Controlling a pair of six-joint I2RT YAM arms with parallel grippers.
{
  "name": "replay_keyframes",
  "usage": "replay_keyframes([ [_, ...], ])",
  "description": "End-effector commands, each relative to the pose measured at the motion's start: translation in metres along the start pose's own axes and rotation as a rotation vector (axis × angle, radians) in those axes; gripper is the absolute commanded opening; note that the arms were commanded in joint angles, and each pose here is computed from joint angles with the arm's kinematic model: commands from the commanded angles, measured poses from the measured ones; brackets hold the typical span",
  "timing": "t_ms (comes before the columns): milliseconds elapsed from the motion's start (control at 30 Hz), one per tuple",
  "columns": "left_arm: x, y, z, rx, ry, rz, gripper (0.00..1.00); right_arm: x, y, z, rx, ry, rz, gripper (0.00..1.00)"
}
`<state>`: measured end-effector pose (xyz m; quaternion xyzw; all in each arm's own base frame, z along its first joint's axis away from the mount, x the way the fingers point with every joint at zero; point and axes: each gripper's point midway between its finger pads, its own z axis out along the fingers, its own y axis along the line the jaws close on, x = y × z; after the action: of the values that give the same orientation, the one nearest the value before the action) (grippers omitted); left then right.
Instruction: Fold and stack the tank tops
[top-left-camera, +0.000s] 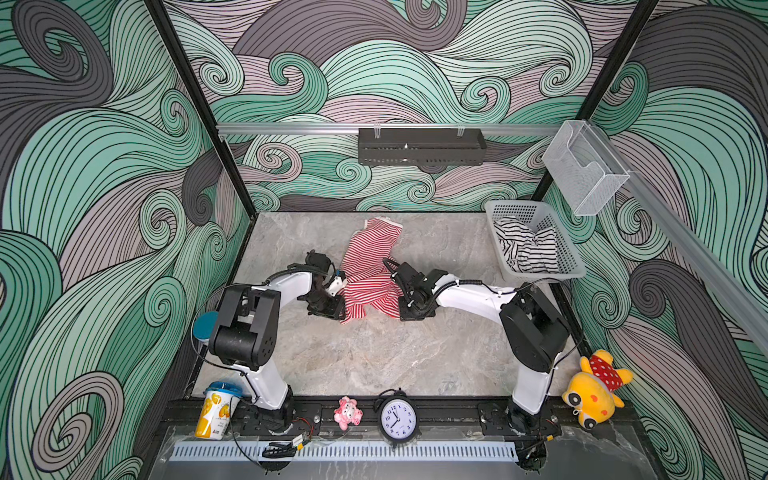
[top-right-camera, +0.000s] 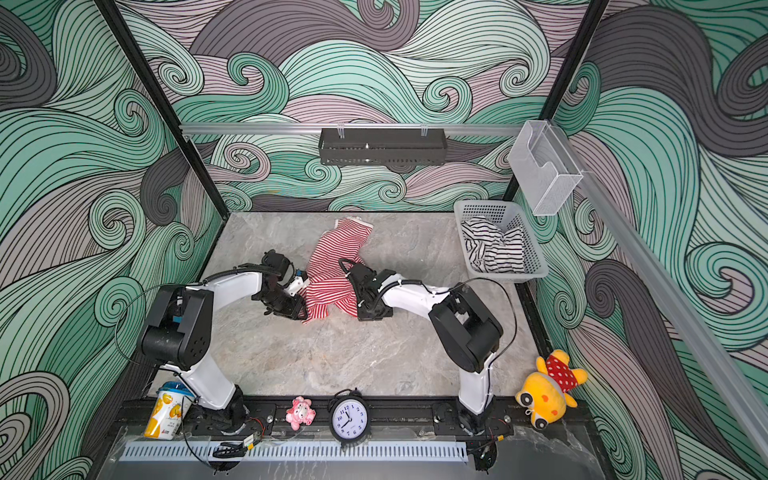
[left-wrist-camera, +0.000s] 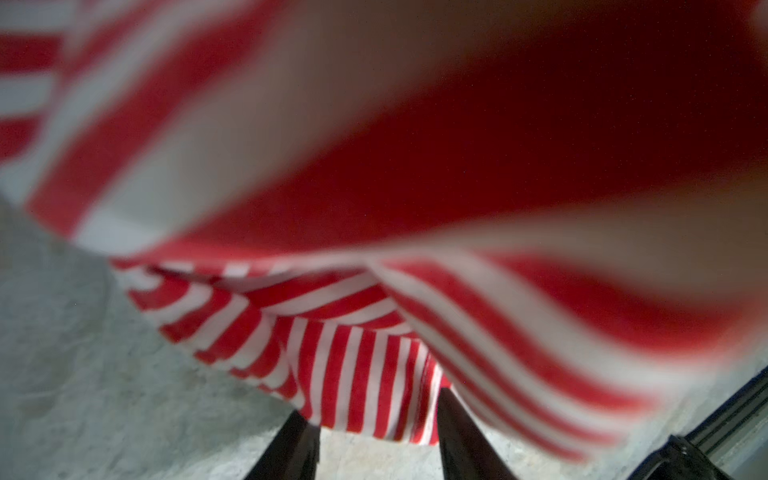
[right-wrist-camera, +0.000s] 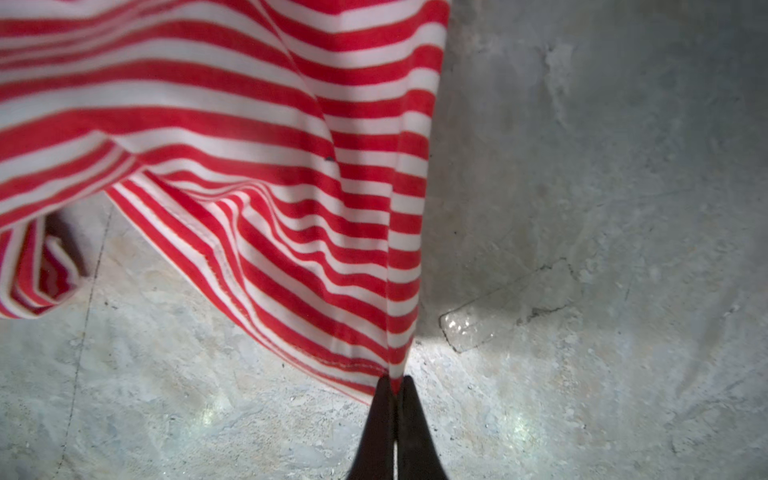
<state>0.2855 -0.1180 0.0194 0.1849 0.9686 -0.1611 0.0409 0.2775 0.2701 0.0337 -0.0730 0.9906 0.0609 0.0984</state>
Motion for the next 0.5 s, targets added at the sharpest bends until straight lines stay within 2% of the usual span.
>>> replay_keyframes([
  [0, 0.001, 0.000, 0.002, -0.025, 0.047, 0.024, 0.47, -0.001, 0.005, -0.001, -0.017, -0.008, 0.016, 0.00],
  [200, 0.007, 0.002, 0.008, -0.059, 0.096, 0.056, 0.40, -0.002, 0.005, -0.006, -0.017, -0.019, 0.019, 0.00],
  [367, 0.010, 0.001, 0.010, -0.059, 0.126, 0.066, 0.21, -0.003, 0.004, -0.007, -0.017, -0.021, 0.021, 0.00],
  [467, 0.012, 0.004, 0.010, -0.073, 0.138, 0.073, 0.04, -0.003, 0.003, -0.008, -0.012, -0.025, 0.021, 0.00],
])
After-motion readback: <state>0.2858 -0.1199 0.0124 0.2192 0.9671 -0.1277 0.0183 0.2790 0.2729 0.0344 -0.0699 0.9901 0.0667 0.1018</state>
